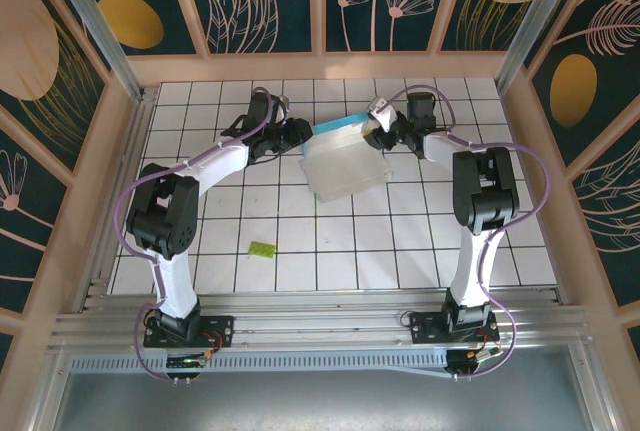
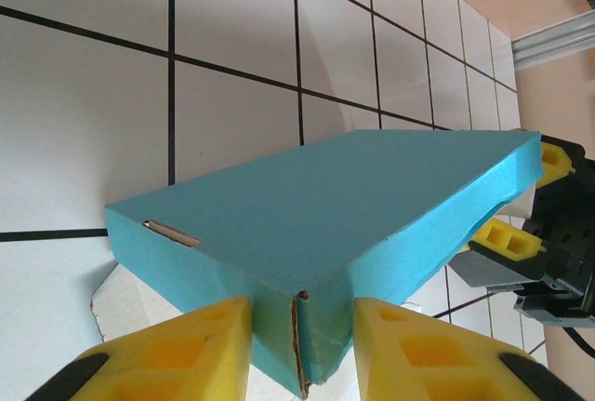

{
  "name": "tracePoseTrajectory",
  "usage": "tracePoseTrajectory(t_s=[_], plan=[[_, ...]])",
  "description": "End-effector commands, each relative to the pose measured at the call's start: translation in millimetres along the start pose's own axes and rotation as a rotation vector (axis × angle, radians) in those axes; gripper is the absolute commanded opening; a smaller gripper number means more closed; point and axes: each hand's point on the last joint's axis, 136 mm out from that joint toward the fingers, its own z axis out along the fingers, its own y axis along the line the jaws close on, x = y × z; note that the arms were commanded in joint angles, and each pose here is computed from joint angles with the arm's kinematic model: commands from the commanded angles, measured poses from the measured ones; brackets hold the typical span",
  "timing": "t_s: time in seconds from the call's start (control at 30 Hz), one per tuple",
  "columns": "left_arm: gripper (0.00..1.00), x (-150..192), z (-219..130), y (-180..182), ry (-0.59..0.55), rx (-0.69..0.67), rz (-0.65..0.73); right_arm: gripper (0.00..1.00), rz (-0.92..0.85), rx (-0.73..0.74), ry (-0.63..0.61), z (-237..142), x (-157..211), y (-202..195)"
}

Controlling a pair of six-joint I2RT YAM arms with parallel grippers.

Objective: Fold the paper box

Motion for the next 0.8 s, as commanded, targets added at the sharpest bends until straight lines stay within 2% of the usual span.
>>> tracePoseTrajectory(t_s=[0.0, 0.1, 0.3, 0.37, 0.47, 0.67, 0.77], plan=[[0.33, -0.2, 1.0, -9.5, 0.018, 0.021, 0.024, 0.55, -0.033, -0.047, -0.028, 2.0, -11.9, 5.5], [0.34, -0.3, 1.6, -9.7, 0.019, 0.022, 0.021, 0.55, 0.013, -0.038, -0.024, 0.3, -14.5, 3.0], [0.35, -0.7, 0.9, -29.1, 0.048, 0.105, -0.034, 0.44, 0.279, 0.065, -0.015, 1.2, -20.7, -17.5], [0.38, -5.4, -5.4, -38.5, 0.034, 0.129, -0.034, 0.39, 0.315, 0.078, -0.029, 1.5, -20.5, -16.3], [0.43, -20.2, -21.6, -43.2, -0.037, 0.097, -0.006, 0.29, 0.293, 0.113, -0.031, 2.0, -16.5, -14.0], [0.48, -43.0, -55.3, -44.0, -0.160, 0.003, 0.073, 0.18, 0.215, 0.105, -0.020, 2.6, -13.4, -6.6], [0.51, -54.3, -71.1, -49.7, -0.223, -0.015, 0.156, 0.15, 0.203, 0.090, -0.023, 1.7, -15.5, -2.5]])
